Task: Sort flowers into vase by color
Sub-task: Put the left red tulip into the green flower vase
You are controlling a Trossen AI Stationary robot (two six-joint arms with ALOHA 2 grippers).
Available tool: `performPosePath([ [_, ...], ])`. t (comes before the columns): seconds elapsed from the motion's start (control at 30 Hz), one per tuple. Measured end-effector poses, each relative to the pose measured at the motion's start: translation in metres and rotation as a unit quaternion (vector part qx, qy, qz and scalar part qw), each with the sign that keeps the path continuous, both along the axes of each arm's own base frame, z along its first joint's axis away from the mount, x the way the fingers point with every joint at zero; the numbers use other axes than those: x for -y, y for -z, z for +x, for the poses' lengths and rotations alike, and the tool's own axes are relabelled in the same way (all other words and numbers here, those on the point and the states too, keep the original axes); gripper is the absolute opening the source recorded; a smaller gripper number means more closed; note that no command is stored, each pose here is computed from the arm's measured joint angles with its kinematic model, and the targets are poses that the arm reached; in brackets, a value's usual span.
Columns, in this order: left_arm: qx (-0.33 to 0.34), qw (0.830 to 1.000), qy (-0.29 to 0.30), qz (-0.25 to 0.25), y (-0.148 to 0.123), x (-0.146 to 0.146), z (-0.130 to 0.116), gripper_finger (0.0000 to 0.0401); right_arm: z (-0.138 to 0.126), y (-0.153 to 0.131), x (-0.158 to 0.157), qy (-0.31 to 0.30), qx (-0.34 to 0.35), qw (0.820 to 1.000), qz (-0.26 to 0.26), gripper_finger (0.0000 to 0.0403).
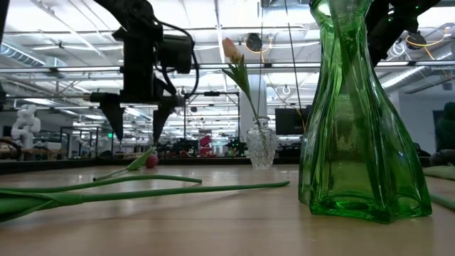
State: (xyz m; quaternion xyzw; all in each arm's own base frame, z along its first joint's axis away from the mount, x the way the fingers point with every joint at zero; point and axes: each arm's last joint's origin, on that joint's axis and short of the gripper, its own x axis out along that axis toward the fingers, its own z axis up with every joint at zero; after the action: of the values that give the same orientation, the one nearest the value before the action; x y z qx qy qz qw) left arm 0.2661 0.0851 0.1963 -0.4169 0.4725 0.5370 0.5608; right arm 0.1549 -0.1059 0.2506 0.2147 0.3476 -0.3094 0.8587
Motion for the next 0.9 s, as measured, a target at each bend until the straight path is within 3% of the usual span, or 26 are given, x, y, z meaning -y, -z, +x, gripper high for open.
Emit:
performPosePath([
  [0.6,-0.094,0.994,-0.023,-0.048,0.051,-0.002,-0.006,0.0384,0.000,0.000,0.000,0.000,0.000,1.000,0.001,0.0000],
  [0.9,-0.073,0.996,0.011,-0.051,0.053,0.000,-0.001,0.0384,0.000,0.000,0.000,0.000,0.000,1.000,-0.001,0.0000],
])
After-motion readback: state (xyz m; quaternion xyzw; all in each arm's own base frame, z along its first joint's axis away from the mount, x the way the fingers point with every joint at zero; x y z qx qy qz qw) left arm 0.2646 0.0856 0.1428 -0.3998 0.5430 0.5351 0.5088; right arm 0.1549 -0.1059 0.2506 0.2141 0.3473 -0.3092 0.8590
